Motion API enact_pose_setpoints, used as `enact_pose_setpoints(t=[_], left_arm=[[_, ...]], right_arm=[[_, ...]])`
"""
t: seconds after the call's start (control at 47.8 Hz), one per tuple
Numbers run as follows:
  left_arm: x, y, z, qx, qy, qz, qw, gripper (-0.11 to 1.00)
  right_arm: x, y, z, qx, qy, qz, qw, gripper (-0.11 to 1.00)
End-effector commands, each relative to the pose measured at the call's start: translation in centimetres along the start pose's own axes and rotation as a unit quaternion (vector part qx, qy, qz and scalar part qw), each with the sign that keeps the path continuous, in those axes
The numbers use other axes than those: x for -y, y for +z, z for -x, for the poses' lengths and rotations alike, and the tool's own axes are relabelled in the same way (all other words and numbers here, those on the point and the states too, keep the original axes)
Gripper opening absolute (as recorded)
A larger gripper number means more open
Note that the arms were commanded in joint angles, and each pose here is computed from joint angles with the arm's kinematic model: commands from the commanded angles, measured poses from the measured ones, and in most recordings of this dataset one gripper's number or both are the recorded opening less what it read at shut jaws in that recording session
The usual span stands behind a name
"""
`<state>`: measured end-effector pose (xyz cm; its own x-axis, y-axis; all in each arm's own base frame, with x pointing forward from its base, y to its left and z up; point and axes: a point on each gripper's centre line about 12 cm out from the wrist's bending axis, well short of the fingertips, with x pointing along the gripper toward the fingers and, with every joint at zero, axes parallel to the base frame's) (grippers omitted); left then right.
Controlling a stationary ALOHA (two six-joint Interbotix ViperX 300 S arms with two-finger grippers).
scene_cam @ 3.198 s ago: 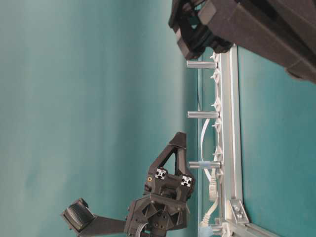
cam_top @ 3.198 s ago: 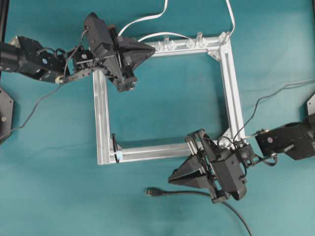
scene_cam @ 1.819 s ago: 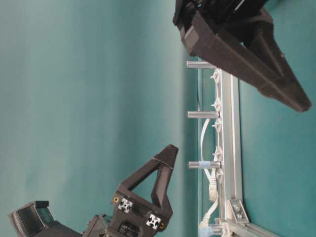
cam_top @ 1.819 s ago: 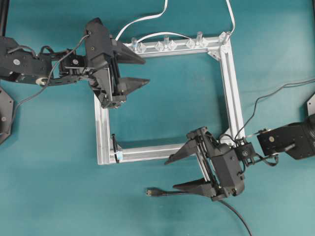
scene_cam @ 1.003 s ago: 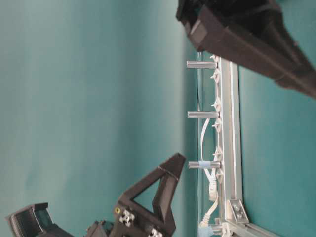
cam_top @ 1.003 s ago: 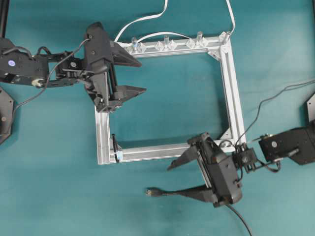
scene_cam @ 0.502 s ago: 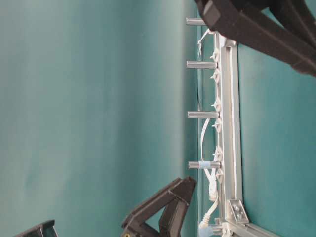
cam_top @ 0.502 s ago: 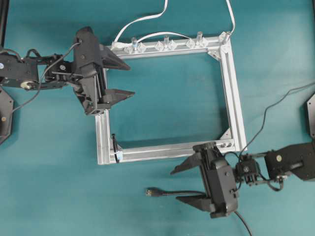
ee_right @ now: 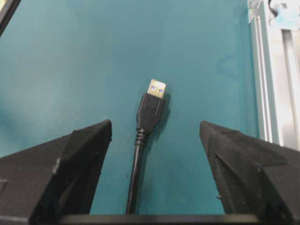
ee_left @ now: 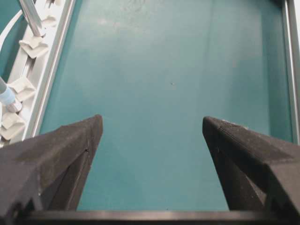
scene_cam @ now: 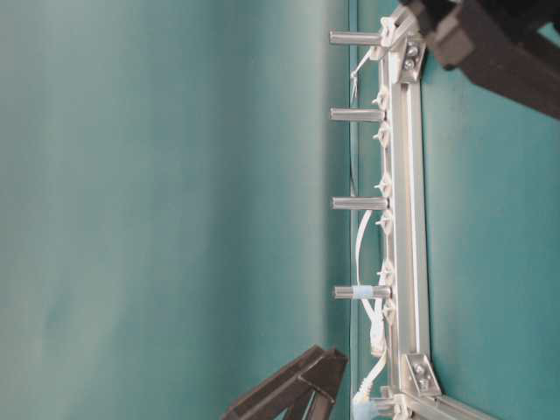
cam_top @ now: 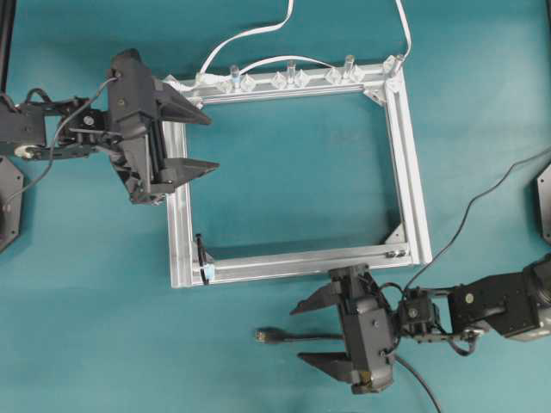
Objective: Insert the wire through the string loop located on the left side.
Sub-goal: 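Lower the right gripper over the USB cable just behind its connector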
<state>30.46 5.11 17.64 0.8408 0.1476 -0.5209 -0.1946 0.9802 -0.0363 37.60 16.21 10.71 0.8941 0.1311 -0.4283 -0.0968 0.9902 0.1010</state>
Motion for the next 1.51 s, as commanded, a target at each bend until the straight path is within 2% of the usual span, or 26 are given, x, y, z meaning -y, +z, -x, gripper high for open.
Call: enact_pose_setpoints(t=[0.0,0.397,0.773,1.484], left_arm=[[0.1,0.8,0.4,0.015,-0.001,-0.005,0.9999,0.91],[0.1,0.7,0.4,0.013,-0.001,-0.003,0.9999,0.91],[0.1,0.7,0.4,0.013,-0.002,-0.001,0.9999,0.91],[0.1,0.6,0.3,0.011,-0.002,-0.001,0.9999,0.91]], right_arm=[[-0.3,1.0,-0.1,0.016,0.002,-0.004,0.9999,0.85],[-0.2,-0.5,-1.1,-0.001,-0.004,0.001,1.0,0.85],[0.2,-1.3,-1.9,0.0,-0.025,-0.016,0.9995,0.85],[0.1,-2.9,-2.3,-0.038,-0.021,-0.006,0.999,0.84]])
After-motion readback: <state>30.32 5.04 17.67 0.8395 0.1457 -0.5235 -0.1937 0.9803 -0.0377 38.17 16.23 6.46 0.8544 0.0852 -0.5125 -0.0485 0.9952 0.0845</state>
